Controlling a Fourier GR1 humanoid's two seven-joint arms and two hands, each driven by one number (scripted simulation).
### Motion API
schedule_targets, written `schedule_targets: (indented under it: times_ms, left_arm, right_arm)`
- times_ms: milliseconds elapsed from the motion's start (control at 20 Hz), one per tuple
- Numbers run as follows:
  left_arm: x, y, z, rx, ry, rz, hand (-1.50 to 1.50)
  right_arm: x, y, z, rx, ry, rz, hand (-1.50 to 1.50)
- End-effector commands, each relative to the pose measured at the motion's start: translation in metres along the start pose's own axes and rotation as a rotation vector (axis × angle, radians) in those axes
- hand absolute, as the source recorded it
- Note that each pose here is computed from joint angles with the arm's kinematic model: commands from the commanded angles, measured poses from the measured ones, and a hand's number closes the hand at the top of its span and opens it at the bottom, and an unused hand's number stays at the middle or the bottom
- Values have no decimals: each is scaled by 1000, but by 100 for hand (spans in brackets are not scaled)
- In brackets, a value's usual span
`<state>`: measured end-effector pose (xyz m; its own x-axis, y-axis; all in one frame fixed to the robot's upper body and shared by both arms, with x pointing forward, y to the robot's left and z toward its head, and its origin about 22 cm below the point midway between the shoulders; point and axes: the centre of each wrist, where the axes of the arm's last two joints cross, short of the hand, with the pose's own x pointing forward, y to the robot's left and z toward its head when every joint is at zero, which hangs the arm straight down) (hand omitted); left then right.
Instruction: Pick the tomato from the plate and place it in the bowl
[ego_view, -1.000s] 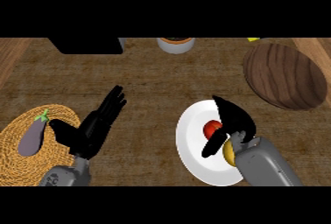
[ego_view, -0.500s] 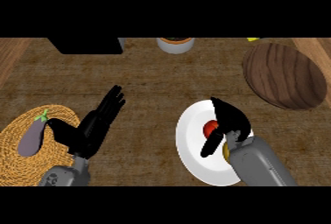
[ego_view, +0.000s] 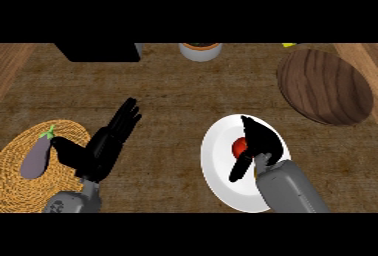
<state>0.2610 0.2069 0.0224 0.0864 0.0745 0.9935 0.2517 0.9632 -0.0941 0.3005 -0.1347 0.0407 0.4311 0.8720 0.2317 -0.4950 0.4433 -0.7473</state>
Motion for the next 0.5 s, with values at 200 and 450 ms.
schedule_targets:
  times_ms: [200,450]
  left_arm:
    - [-13,1,0,-11,-2,5,0]
    - [-1,-4,-8,4,12,-12,0]
  right_arm:
    - [-6,18,-12,-13,58,-11,-150]
    - [-12,31,-31,-7,66,-14,-150]
